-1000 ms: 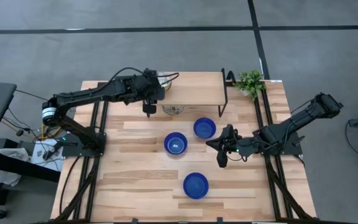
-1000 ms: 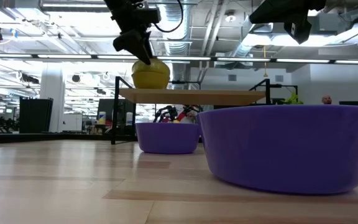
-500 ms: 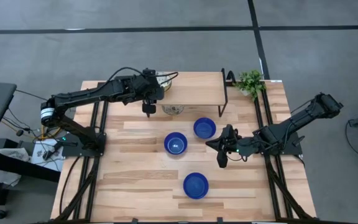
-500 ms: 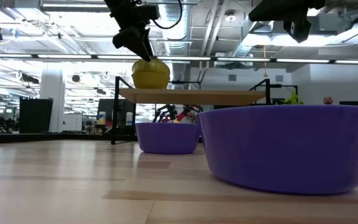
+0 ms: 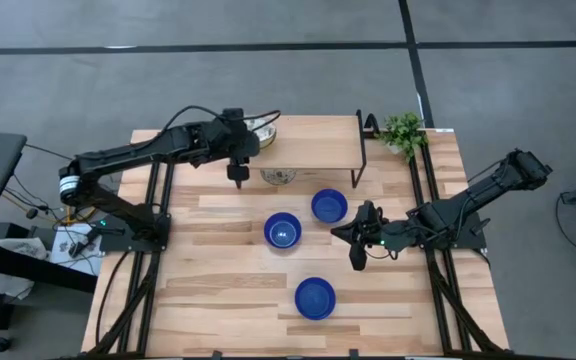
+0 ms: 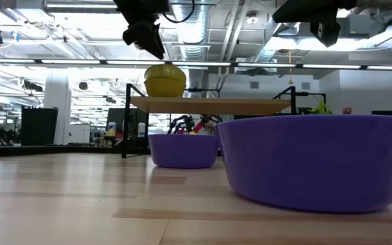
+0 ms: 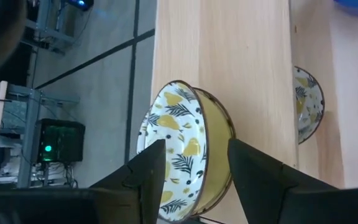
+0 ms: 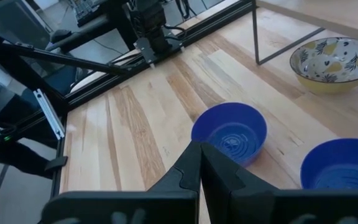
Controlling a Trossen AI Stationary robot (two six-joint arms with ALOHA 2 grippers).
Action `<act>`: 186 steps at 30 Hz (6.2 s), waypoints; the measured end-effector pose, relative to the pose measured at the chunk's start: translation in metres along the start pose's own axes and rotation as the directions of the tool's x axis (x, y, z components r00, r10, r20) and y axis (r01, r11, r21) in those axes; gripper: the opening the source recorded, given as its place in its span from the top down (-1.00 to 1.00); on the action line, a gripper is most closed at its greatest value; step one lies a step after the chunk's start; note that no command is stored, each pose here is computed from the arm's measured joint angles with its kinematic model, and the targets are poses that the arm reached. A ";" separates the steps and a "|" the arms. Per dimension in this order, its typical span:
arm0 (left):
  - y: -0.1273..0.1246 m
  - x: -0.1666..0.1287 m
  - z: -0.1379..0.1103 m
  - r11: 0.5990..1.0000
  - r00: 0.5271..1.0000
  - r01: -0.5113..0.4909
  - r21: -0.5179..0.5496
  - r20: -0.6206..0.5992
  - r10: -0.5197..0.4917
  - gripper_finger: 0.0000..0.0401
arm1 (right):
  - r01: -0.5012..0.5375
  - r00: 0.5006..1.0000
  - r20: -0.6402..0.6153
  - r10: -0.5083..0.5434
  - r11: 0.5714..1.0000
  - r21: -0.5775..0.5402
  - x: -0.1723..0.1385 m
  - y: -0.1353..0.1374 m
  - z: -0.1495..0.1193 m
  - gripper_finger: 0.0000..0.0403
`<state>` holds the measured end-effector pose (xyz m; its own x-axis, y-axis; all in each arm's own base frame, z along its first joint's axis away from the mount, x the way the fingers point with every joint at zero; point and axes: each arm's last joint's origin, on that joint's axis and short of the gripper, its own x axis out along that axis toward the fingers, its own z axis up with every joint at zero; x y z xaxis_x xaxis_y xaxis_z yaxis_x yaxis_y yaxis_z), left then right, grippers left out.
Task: Pick & Place Mini bowls
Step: Stack the bottom white bowl on top of the white bowl on the shelf, then put the top blue bowl on the shelf
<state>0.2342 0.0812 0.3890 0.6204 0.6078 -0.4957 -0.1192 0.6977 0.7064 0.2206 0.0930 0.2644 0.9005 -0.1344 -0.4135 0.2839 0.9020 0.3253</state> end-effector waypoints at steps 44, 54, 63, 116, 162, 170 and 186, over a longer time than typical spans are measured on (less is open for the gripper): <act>0.031 0.047 0.010 0.913 0.911 -0.405 -0.043 -0.100 0.400 0.46 | 0.011 1.000 -0.001 -0.011 1.000 -0.024 0.000 -0.001 0.000 1.00; 0.029 0.046 0.013 0.914 0.912 -0.405 -0.035 -0.091 0.401 0.46 | 0.010 1.000 -0.001 -0.010 1.000 -0.023 0.000 -0.001 0.000 1.00; 0.041 0.033 0.021 0.863 0.862 -0.505 0.025 -0.034 0.506 0.46 | 0.010 1.000 -0.001 -0.010 1.000 -0.023 0.000 -0.001 -0.001 1.00; -0.027 -0.089 -0.018 0.730 0.816 0.557 -0.397 0.427 -0.391 0.46 | -0.037 0.999 0.032 0.039 0.996 -0.081 0.005 -0.006 0.032 1.00; -0.157 -0.072 -0.068 0.585 0.697 0.710 -0.393 0.270 -0.664 -0.08 | 0.077 0.797 -0.368 -0.479 0.685 -0.724 0.201 -0.044 0.055 0.96; -0.157 -0.072 -0.068 0.588 0.699 0.708 -0.391 0.270 -0.663 -0.08 | 0.049 0.795 -0.364 -0.486 0.648 -0.760 0.209 -0.055 0.057 0.58; -0.157 -0.072 -0.068 0.588 0.699 0.708 -0.392 0.270 -0.662 -0.07 | -0.135 0.745 -0.363 -0.559 0.408 -0.903 0.224 -0.068 0.041 0.44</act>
<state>0.1561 -0.0463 0.2792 0.7218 -0.1397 -0.6779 0.0656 0.9888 -0.1339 0.4168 -0.0157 0.1846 0.3929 -0.4551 -0.7991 -0.3030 0.7564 -0.5797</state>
